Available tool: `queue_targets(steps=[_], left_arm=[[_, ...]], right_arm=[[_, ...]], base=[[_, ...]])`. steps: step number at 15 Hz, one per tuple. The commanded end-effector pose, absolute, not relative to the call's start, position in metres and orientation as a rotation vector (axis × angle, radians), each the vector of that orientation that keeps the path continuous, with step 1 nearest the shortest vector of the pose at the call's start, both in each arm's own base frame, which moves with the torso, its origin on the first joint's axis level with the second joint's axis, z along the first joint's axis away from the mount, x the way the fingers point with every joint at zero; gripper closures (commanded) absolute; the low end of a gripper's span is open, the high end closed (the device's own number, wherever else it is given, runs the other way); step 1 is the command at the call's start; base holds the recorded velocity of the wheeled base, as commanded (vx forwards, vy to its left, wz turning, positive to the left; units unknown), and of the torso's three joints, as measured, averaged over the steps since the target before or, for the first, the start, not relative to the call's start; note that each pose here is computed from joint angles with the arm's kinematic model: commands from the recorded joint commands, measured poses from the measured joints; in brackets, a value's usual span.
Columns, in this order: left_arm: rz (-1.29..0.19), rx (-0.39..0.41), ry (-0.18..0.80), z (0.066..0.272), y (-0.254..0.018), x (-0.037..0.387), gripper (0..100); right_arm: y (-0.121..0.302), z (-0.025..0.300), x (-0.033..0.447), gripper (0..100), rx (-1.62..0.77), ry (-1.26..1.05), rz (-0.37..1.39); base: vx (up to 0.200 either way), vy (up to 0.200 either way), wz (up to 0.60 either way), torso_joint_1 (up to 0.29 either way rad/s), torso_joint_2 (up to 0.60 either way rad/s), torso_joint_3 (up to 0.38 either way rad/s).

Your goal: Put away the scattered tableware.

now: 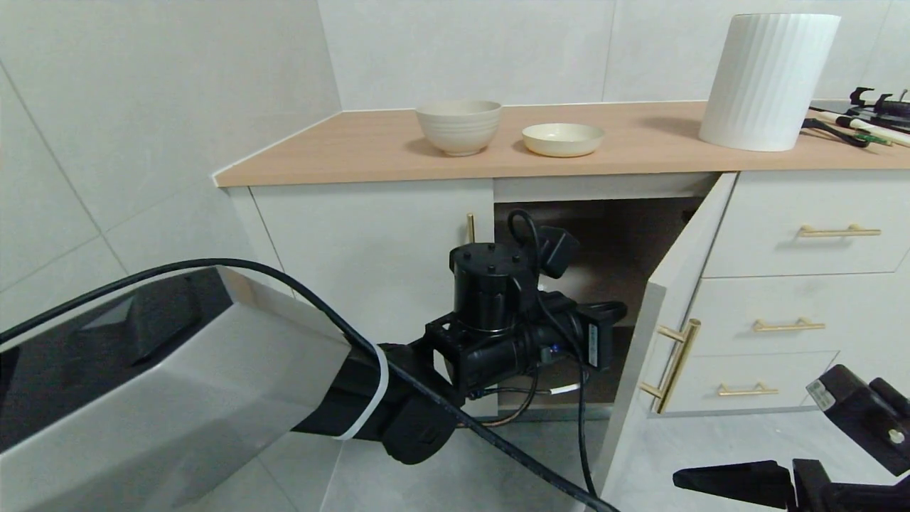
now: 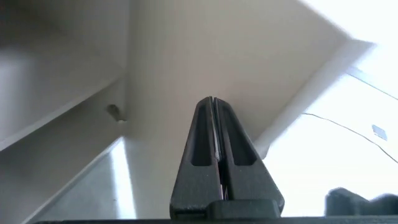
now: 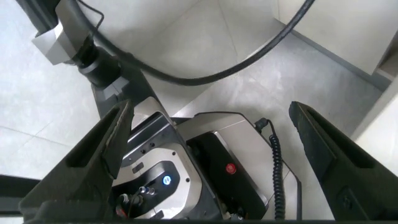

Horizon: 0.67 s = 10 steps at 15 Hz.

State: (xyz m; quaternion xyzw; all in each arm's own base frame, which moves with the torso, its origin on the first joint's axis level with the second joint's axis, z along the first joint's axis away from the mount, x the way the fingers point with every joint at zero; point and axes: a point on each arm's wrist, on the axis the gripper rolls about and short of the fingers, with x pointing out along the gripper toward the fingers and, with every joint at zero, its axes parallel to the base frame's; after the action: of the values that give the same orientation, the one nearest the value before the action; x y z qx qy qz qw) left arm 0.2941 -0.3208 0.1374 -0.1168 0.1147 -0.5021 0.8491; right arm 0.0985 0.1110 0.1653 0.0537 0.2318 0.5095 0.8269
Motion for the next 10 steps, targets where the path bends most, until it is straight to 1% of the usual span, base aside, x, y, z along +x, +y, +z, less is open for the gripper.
queue_targets(steps=[1,4,6,7,8,9,10], left_arm=[[-1.05,-0.243,0.252,0.131,-0.325,0.297,100],[-1.043,-0.236,0.266,0.131,-0.331,0.293,100],[-0.995,-0.219,0.278,0.132,-0.351,0.283,100],[-1.002,-0.216,0.273,0.136,-0.359,0.275,100],[-1.029,-0.217,0.27,0.139,-0.363,0.265,100],[-1.19,-0.254,0.294,0.16,-0.358,0.234,100],[-1.252,-0.277,0.321,0.165,-0.353,0.227,100]], right_arm=[[0.111,0.166,0.098,0,0.115,0.488,1.085],[0.111,0.167,0.098,0,0.116,0.485,1.085],[0.11,0.167,0.097,0,0.116,0.482,1.087],[0.11,0.167,0.097,0,0.117,0.481,1.089],[0.11,0.167,0.097,0,0.117,0.481,1.089],[0.109,0.169,0.095,0,0.12,0.469,1.097],[0.108,0.169,0.095,0,0.119,0.465,1.1]], base=[[0.0,0.0,0.0,0.0,0.0,0.0],[0.0,0.0,0.0,0.0,0.0,0.0],[0.0,0.0,0.0,0.0,0.0,0.0],[0.0,0.0,0.0,0.0,0.0,0.0],[0.0,0.0,0.0,0.0,0.0,0.0],[0.0,0.0,0.0,0.0,0.0,0.0],[0.0,0.0,0.0,0.0,0.0,0.0]])
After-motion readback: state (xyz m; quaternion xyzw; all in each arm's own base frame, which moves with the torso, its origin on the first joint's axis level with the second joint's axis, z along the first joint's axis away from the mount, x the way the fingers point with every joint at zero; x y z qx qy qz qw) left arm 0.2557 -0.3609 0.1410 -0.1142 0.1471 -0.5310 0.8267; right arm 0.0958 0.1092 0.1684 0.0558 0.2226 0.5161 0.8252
